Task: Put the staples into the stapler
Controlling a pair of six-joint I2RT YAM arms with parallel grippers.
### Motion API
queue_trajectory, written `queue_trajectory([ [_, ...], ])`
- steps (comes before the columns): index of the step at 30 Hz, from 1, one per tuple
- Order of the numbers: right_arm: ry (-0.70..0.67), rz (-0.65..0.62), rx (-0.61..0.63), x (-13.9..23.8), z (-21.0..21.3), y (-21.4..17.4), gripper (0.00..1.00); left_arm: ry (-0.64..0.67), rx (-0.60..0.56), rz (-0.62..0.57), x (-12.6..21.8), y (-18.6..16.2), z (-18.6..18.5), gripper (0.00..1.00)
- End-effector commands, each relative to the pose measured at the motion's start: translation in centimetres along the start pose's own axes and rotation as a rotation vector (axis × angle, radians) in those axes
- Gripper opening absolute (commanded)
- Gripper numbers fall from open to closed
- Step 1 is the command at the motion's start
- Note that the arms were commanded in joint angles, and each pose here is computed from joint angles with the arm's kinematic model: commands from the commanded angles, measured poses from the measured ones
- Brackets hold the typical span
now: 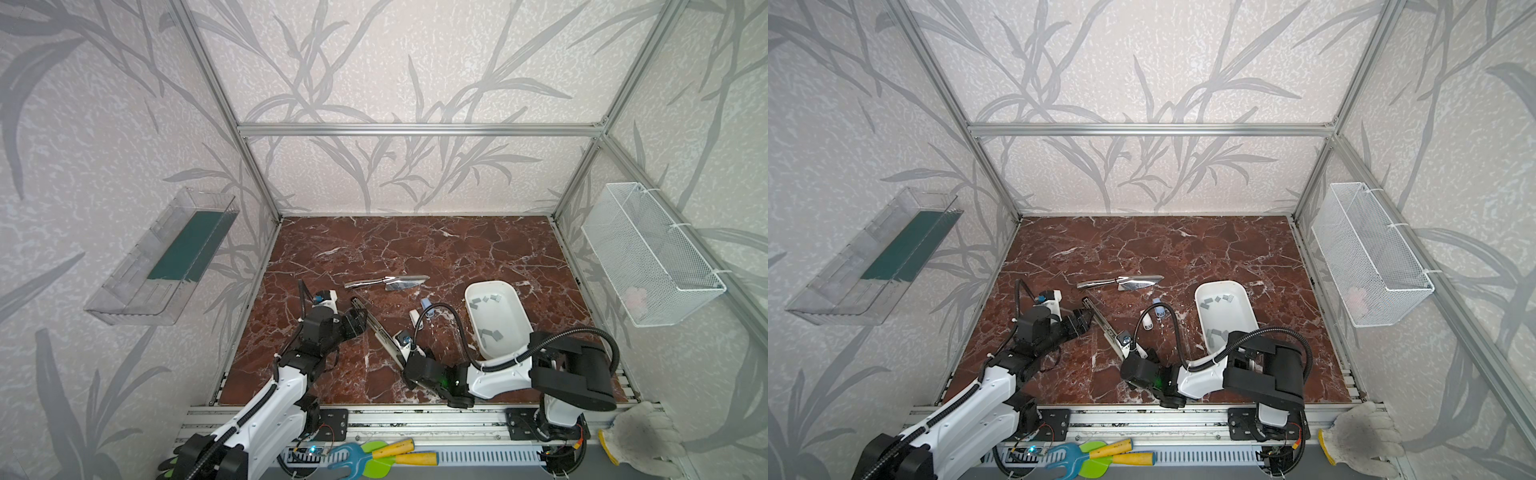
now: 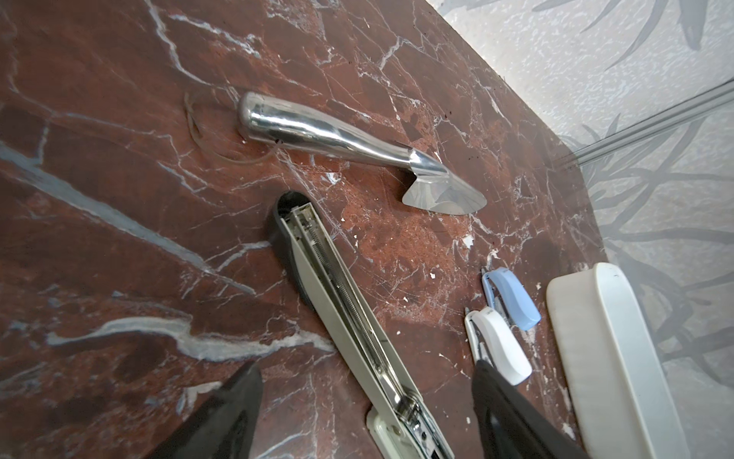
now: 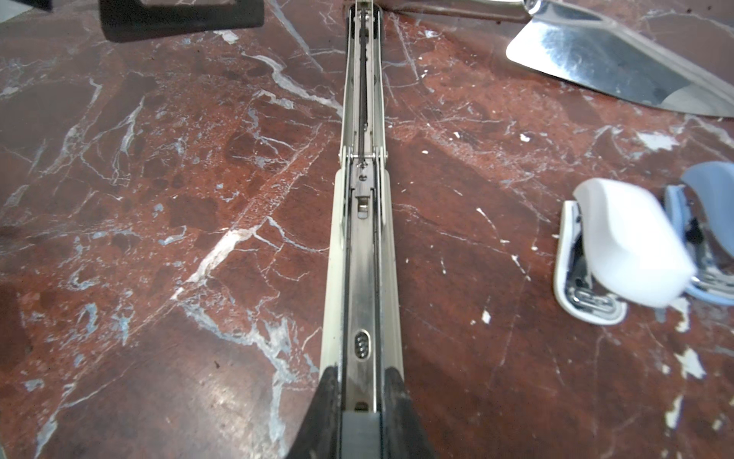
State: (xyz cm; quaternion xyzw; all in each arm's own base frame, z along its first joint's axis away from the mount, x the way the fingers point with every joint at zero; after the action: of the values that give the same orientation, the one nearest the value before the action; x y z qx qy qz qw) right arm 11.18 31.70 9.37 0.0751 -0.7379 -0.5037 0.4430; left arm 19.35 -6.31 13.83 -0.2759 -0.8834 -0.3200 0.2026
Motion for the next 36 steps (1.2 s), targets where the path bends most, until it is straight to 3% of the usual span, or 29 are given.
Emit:
queue_trajectory([
  [1,-0.065,-0.015,-0.046,0.5,-0.9,-0.1,0.11,-0.015,0.02,-0.01,-0.3,0.0,0.0,0.89],
  [15,-0.04,-0.035,-0.08,0.4,-1.0,-0.2,0.09,0.024,0.163,0.07,-2.8,-1.0,0.4,0.99],
  [23,-0.016,-0.035,-0.071,0.5,-0.8,-0.1,0.08,0.013,0.158,0.137,-5.5,-2.6,-0.5,0.99],
  [36,0.036,-0.065,-0.091,1.1,-0.7,0.2,0.08,0.089,0.153,0.14,-8.5,-2.8,0.0,0.97],
])
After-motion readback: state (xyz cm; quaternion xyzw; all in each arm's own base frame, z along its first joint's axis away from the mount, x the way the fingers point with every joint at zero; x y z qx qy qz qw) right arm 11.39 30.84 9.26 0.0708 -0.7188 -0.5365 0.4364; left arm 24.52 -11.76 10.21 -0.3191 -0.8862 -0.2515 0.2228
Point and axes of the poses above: each gripper's point midway between its finger pads, its own x axis back along the fingers, its own z axis along the line the jaws close on, y = z × x, the point moved 10 cm from there along x, back along the fingers, and after that the axes turned 13 degrees about x, right-handed, at the moved point
